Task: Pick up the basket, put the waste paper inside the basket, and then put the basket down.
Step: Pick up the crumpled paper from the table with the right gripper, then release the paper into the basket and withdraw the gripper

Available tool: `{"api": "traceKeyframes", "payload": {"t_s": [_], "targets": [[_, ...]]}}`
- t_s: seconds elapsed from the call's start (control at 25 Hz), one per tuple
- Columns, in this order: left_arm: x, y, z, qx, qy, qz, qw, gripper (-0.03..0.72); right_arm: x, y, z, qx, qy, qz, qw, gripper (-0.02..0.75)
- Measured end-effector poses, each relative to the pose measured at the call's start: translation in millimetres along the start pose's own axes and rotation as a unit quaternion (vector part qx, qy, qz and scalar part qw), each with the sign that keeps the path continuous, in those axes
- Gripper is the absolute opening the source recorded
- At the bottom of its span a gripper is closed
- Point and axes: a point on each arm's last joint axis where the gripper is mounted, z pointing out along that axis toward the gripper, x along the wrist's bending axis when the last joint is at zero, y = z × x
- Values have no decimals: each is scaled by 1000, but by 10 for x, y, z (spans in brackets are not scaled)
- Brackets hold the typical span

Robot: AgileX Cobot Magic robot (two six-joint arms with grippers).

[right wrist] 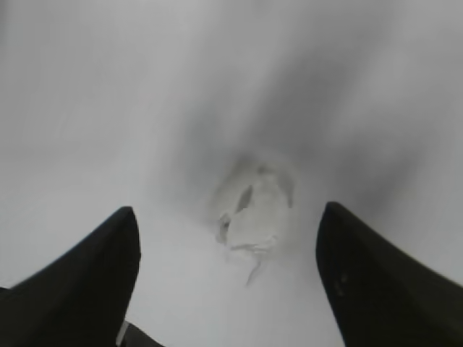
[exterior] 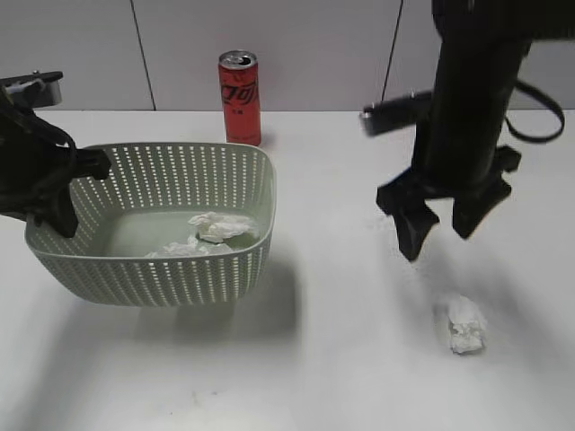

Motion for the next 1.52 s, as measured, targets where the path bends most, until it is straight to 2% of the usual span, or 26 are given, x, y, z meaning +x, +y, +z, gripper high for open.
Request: {"api": "traceKeyframes", "payload": {"t_s": [0.24, 0.44, 0.64, 0.76, 0.96, 1.04, 1.16, 1.28, 1.4, 1.52], "targets": [[0, -8, 0, 4, 0, 0, 1000, 0, -110, -323, 537, 41, -34, 59, 997, 571], [0, -8, 0, 5, 0, 0, 1000, 0, -137, -488, 812, 24, -30, 129, 991, 571], [0, -8, 0, 4, 0, 0, 1000, 0, -138, -518, 894, 0, -22, 147, 989, 541], [0, -6, 0, 3, 0, 0, 1000, 0, -140, -511, 898, -5, -22, 147, 989, 445], [0, -6, 0, 3, 0, 0, 1000, 0, -142, -503, 895, -8, -23, 135, 991, 77], [0, -6, 0, 3, 0, 0, 1000, 0, -128, -459, 865, -17, -16, 119, 993, 26], [0, -6, 0, 3, 0, 0, 1000, 0, -40, -309, 646, -58, 25, 78, 995, 20], [-1, -2, 0, 1, 0, 0, 1000, 0, 161, -135, 157, -131, 120, 40, 983, 15], [-1, 0, 0, 0, -1, 0, 1000, 0, 356, -24, -468, -225, 220, 6, 949, 15], [-1, 2, 0, -1, -1, 0, 1000, 0, 552, 14, -1046, -317, 311, -37, 895, 15]]}}
